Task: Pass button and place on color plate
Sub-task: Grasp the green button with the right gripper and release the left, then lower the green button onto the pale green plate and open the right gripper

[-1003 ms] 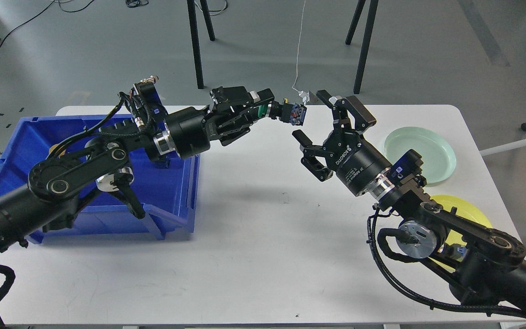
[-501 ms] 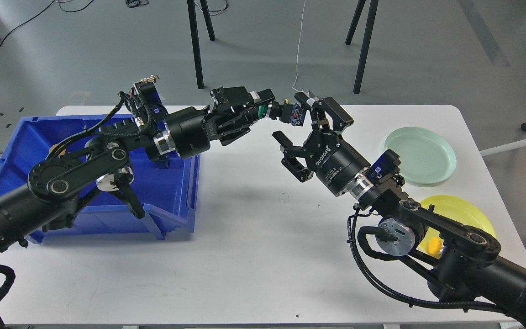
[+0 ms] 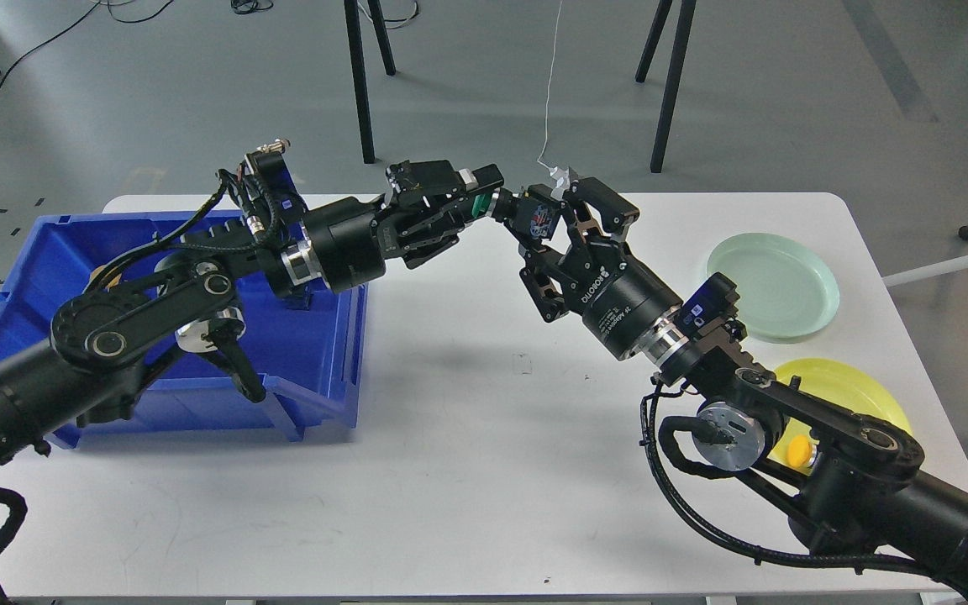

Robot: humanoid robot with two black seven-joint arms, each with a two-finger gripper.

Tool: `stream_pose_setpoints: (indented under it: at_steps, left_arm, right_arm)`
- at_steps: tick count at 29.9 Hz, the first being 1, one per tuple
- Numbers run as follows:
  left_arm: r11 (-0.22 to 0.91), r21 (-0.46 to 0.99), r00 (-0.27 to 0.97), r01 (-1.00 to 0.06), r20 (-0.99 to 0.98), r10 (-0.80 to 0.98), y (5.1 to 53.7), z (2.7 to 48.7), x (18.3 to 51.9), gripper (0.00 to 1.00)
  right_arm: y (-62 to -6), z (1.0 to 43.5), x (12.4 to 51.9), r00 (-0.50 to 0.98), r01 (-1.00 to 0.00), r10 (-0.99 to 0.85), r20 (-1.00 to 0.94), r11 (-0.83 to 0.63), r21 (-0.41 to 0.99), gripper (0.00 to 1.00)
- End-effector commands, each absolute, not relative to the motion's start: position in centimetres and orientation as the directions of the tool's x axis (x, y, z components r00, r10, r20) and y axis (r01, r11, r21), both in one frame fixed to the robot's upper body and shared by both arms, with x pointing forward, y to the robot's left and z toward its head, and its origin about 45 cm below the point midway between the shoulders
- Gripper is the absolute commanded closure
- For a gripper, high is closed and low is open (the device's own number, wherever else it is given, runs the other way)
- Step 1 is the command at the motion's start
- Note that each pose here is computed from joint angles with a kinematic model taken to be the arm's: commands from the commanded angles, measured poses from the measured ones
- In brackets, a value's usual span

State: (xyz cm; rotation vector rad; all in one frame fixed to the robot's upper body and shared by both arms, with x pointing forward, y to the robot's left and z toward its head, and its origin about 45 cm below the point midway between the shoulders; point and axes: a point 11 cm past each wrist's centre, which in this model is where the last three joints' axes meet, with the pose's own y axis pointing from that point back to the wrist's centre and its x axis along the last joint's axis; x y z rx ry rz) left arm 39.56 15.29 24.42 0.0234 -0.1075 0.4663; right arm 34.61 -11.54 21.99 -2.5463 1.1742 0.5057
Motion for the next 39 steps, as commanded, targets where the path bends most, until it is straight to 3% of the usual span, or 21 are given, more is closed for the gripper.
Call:
stream_pose_setpoints:
  at_steps: [1,5,7,10,15,22,29,34,39]
  left_arm:
    - [0.893,-0.001,0.888,-0.449,0.109,0.447,15.3,24.4,39.5,0.81]
    - [0.894,0.002,0.889,-0.447,0.114,0.444,15.3,24.4,39.5,0.78]
    - [0.895,0.0,0.889,-0.447,0.114,0.444,15.2,24.4,39.5,0.69]
    - [0.893,-0.004,0.887,-0.45,0.112,0.447,15.3,24.5,39.6,0.32]
    - [0.891,-0.006,0.886,-0.454,0.102,0.453,15.4,24.3,39.5,0.2]
    - [0.891,-0.008,0.886,-0.454,0.099,0.453,15.3,24.3,39.5,0.11]
    - [0.888,-0.006,0.884,-0.46,0.09,0.458,15.5,24.0,39.4,0.11]
    - [0.888,-0.006,0.884,-0.46,0.089,0.459,15.5,24.0,39.4,0.08]
    - [0.888,-0.006,0.884,-0.461,0.088,0.459,15.5,24.0,39.4,0.08]
  right_arm:
    - [-11.5,22.0,34.6,0.606,-0.772,-0.67,-0.43,-0.625,-0.114,0.89]
    - [-11.5,22.0,34.6,0.605,-0.772,-0.67,-0.43,-0.625,-0.114,0.94]
    - [-11.5,22.0,34.6,0.605,-0.772,-0.67,-0.43,-0.625,-0.114,0.96]
    - [-11.6,21.9,34.6,0.604,-0.773,-0.672,-0.428,-0.624,-0.111,0.97]
    - [-11.7,21.9,34.6,0.603,-0.774,-0.675,-0.425,-0.624,-0.108,0.99]
    - [-12.9,22.5,34.9,0.582,-0.795,-0.691,-0.428,-0.593,-0.126,0.99]
    - [-24.7,23.7,37.2,0.343,-0.939,-0.843,-0.415,-0.313,-0.142,0.99]
    - [-33.2,20.3,38.2,0.113,-0.992,-0.936,-0.332,-0.123,0.007,0.99]
    - [-40.0,14.8,37.6,-0.128,-0.973,-0.975,-0.181,0.088,0.213,0.99]
